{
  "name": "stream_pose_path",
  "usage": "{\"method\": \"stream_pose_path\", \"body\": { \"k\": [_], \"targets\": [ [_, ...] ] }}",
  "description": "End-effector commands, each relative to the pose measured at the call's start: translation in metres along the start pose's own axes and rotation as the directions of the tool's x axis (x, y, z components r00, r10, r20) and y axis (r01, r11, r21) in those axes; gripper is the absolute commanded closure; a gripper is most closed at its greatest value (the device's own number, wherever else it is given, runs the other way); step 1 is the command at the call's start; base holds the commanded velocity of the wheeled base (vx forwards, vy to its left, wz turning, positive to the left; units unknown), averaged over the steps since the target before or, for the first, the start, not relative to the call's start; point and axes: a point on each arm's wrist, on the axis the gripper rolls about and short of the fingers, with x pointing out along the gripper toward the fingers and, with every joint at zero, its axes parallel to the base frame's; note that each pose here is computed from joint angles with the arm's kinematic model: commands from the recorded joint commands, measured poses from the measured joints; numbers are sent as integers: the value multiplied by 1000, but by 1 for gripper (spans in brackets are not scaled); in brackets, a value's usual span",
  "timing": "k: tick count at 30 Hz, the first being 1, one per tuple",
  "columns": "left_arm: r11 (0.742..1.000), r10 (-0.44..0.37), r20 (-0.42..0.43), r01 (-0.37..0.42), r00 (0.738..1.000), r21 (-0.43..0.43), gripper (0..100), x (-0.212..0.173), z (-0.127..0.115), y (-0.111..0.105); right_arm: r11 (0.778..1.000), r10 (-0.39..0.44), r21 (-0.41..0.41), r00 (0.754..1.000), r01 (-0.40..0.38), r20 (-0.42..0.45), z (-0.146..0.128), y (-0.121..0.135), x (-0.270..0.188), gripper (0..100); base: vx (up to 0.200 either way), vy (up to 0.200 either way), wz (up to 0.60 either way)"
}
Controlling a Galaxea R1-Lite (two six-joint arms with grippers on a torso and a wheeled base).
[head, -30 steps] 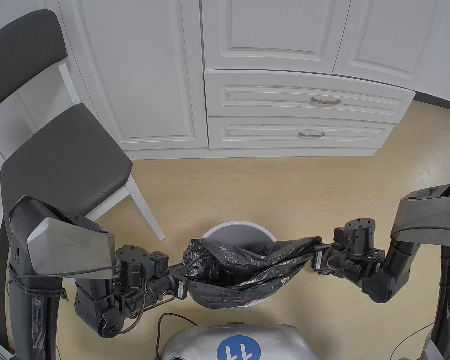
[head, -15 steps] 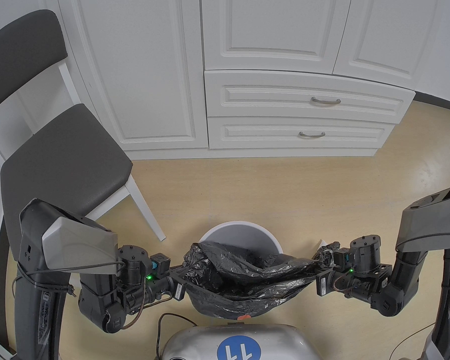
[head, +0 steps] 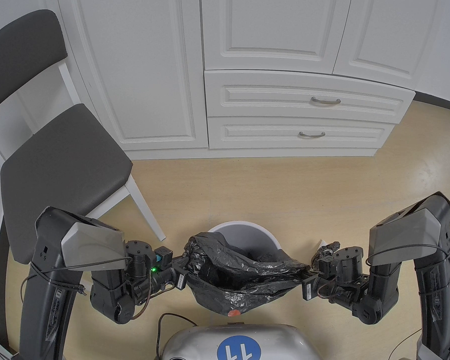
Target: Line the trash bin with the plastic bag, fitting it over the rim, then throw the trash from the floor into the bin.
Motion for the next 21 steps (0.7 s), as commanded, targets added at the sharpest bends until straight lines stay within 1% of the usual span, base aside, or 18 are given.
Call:
{"method": "stream_pose_path", "body": {
  "k": [1, 5, 7, 8, 9, 10, 11, 13, 21],
  "targets": [
    [1000, 1, 8, -1, 1000, 2, 100, -3, 5, 0, 1000, 0, -1, 1000, 0, 28, 11, 0, -10, 100, 0, 0, 0],
    [1000, -13, -5, 13, 1000, 3, 100, -26, 15, -3, 1000, -1, -2, 998, 1, 62, 27, -2, -34, 100, 0, 0, 0],
    [1000, -13, -5, 13, 1000, 3, 100, -28, 16, -3, 1000, -1, -2, 998, 1, 62, 27, -2, -36, 100, 0, 0, 0],
    [1000, -15, -11, 15, 1000, 2, 100, -42, 22, -4, 1000, -5, -28, 999, 6, 48, 33, -5, -51, 100, 0, 0, 0],
    [1000, -15, -13, 15, 1000, 2, 100, -43, 22, -4, 1000, -5, -30, 999, 6, 45, 33, -6, -51, 100, 0, 0, 0],
    [1000, -16, -22, 16, 1000, 1, 100, -51, 23, -5, 998, -12, -55, 1000, 13, 15, 34, -9, -59, 100, 0, 0, 0],
    [1000, -16, -23, 17, 1000, 2, 100, -52, 23, -6, 998, -13, -59, 1000, 13, 9, 33, -9, -60, 100, 0, 0, 0],
    [1000, -21, -46, 21, 999, 1, 100, -63, 22, -8, 994, -20, -106, 999, 16, -39, 30, -13, -68, 100, 0, 0, 0],
    [999, -50, -100, 50, 994, 1, 100, -72, 13, -18, 989, -9, -150, 995, -6, -104, 17, -10, -73, 100, 0, 0, 0]
  ]
}}
